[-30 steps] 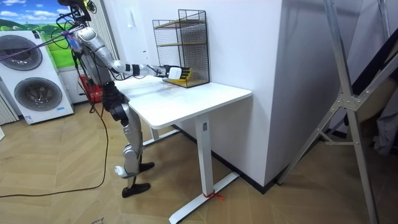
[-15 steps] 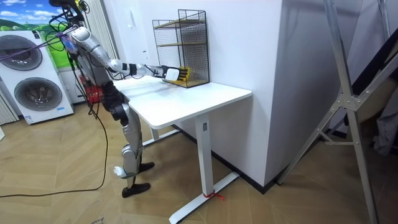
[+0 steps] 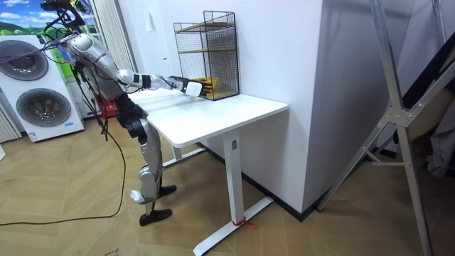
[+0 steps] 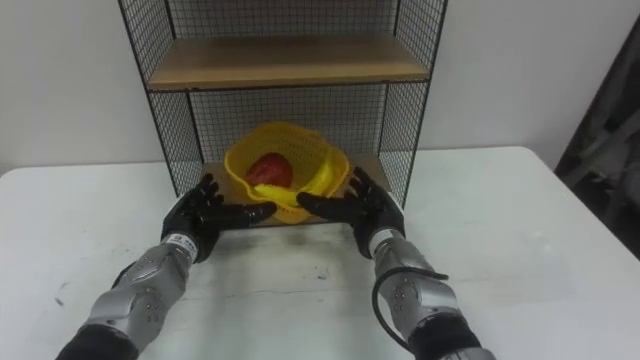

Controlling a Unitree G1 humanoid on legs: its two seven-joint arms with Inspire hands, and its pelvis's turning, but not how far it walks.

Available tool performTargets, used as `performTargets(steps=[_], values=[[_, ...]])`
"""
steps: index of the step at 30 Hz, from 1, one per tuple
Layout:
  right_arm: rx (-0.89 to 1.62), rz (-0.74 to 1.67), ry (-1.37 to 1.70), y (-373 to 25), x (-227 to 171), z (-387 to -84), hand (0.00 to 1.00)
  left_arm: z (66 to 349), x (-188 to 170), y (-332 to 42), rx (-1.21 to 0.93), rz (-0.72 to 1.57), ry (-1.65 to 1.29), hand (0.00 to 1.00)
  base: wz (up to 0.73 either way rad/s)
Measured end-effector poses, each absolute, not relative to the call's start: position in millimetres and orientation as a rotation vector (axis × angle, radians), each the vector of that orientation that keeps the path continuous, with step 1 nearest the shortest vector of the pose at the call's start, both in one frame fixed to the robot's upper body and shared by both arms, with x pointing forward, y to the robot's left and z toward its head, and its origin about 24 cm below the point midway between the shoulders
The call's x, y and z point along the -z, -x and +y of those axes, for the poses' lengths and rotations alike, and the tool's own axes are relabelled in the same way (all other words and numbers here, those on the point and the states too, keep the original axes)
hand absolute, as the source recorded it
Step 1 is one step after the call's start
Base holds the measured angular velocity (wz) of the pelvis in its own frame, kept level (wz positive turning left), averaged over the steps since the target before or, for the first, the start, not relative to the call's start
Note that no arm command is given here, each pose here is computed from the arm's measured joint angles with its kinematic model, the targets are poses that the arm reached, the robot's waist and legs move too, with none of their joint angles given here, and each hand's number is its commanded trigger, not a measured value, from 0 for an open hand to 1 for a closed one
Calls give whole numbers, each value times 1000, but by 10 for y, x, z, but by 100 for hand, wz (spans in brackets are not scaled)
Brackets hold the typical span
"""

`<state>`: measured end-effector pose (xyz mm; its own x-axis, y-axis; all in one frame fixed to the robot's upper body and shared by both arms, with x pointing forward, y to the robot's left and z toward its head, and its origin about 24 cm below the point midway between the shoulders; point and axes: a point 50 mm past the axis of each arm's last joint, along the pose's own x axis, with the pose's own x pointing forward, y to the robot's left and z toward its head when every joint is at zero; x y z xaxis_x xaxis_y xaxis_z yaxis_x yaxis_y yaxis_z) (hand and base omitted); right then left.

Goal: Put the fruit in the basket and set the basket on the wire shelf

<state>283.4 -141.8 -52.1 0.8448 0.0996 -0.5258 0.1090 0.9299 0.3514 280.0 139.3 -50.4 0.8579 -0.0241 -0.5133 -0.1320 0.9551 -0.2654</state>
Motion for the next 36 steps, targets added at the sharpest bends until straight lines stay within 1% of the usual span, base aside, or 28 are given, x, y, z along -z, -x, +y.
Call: performTargets(steps=[5,13,18,21,28,32,36], values=[[34,586,-402,-2751,595,-1486,0,1479,570,-2726,-100,556,316,0,0],[133,617,-450,-2575,731,-1689,0,1568,650,-2626,-136,577,328,0,0],[168,603,-450,-2566,726,-1806,0,1633,688,-2572,-165,585,347,0,0],[167,596,-441,-2570,715,-1821,0,1659,686,-2559,-176,581,355,0,0],[114,526,-428,-2649,578,-1810,0,1688,647,-2546,-180,561,367,0,2],[77,481,-366,-2588,512,-1828,0,1697,610,-2509,-166,538,373,0,3],[31,380,-305,-2595,305,-1864,0,1701,476,-2484,-145,465,384,0,2]])
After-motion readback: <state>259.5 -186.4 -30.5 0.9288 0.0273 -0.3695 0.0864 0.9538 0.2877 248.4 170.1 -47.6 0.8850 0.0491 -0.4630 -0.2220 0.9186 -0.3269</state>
